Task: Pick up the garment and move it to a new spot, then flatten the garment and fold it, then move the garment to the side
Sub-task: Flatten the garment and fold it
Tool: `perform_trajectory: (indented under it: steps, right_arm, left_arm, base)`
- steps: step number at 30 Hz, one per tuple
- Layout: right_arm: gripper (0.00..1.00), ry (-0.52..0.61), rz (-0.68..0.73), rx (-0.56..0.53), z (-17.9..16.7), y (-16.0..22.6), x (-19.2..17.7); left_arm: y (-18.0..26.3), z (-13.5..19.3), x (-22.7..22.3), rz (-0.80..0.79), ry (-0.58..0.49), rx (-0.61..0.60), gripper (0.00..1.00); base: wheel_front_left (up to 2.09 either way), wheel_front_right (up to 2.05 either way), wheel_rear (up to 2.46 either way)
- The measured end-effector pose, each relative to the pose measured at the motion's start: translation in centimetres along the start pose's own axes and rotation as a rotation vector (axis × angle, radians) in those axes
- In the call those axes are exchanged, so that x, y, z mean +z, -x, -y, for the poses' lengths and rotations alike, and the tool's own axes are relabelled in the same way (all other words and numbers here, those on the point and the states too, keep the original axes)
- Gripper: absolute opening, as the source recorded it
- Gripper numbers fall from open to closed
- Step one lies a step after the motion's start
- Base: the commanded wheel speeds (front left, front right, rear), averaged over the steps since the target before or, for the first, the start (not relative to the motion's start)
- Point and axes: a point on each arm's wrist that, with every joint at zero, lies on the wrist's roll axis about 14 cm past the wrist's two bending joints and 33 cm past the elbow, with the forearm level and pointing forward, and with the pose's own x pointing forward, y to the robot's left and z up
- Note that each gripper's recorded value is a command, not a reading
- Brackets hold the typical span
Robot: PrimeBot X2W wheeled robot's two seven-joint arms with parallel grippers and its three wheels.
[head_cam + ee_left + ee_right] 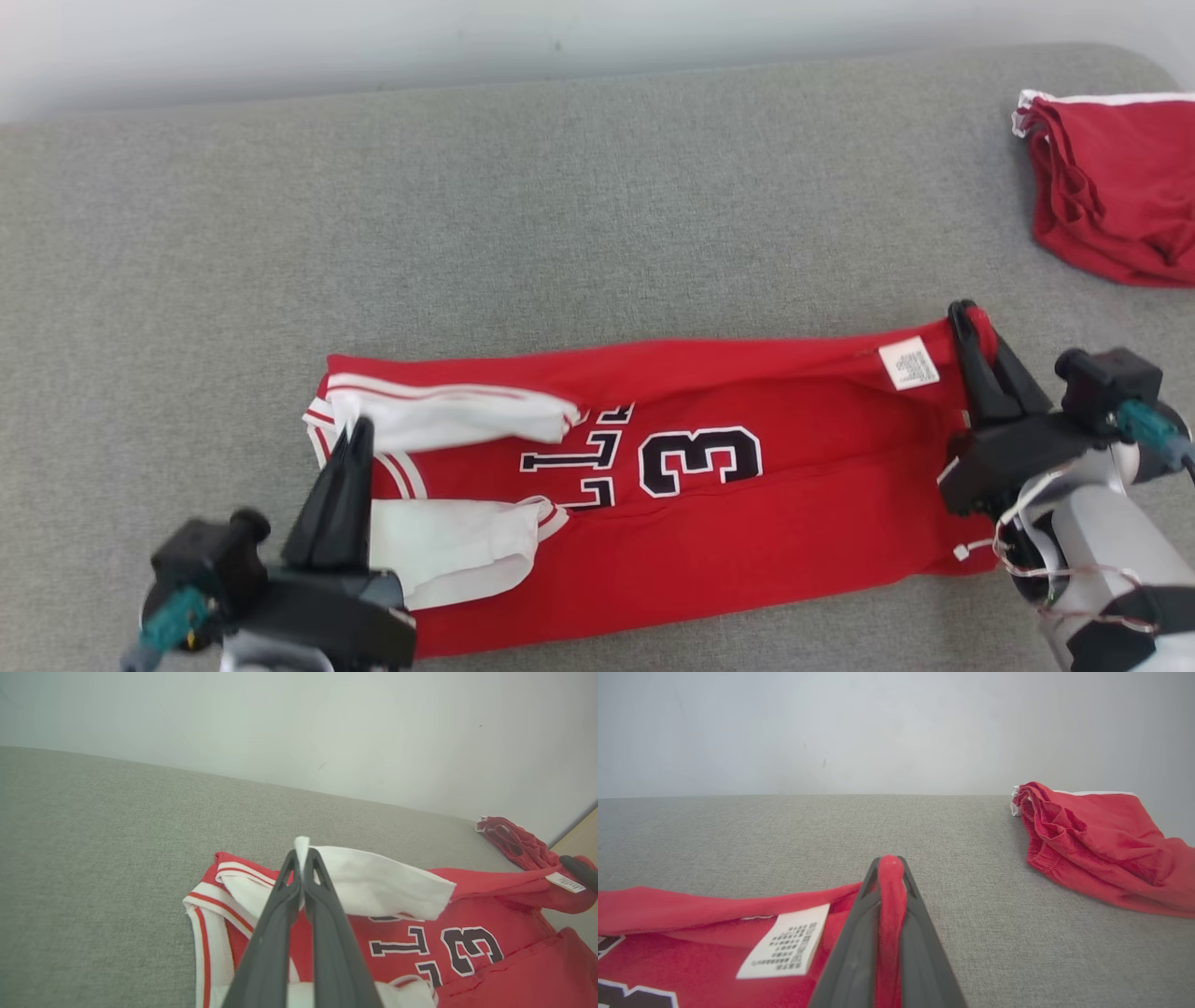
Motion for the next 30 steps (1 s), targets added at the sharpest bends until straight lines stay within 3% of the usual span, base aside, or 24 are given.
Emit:
perform_trajectory:
  steps: [5,7,8,13,14,15,16,30]
  right_arm:
    - [0.0,-0.028,0.003,-0.014,-0.1,1.3,-0.5]
    - [0.24,-0.039,0.001,-0.015,-0.3,1.7,-0.8]
    - [0.04,-0.041,0.003,-0.013,-0.4,1.8,-0.8]
    - [0.0,-0.054,0.028,-0.013,-0.7,2.7,-0.3]
    - [0.17,-0.056,0.026,-0.014,-0.7,3.0,-0.4]
    - [1.0,-0.058,0.024,-0.014,-0.8,3.2,-0.5]
    - [1.0,-0.06,0.021,-0.014,-0.8,3.4,-0.6]
    - [1.0,-0.054,0.052,-0.03,0.2,5.8,0.3]
  left_arm:
    - [2.1,-0.2,-1.5,-0.028,0.041,0.046,0.0]
    - [2.5,-0.2,-2.0,-0.034,0.052,0.056,0.0]
    - [2.7,-0.4,-2.2,-0.04,0.054,0.064,0.0]
    - [3.5,-0.8,-2.7,-0.043,0.046,0.083,0.0]
    - [3.6,-0.9,-2.8,-0.044,0.047,0.088,0.0]
    - [3.7,-0.9,-2.7,-0.036,0.052,0.092,0.44]
    - [3.6,-0.9,-2.5,-0.025,0.049,0.096,1.0]
    - [5.6,-2.9,2.6,0.161,-0.033,0.205,1.0]
  base:
    - [0.0,0.0,0.0]
    - [0.0,0.0,0.0]
    - [0.0,0.0,0.0]
    - [0.0,0.0,0.0]
    - [0.0,0.0,0.0]
    - [0.0,0.0,0.0]
    - [0.0,0.0,0.0]
    - [0.0,0.0,0.0]
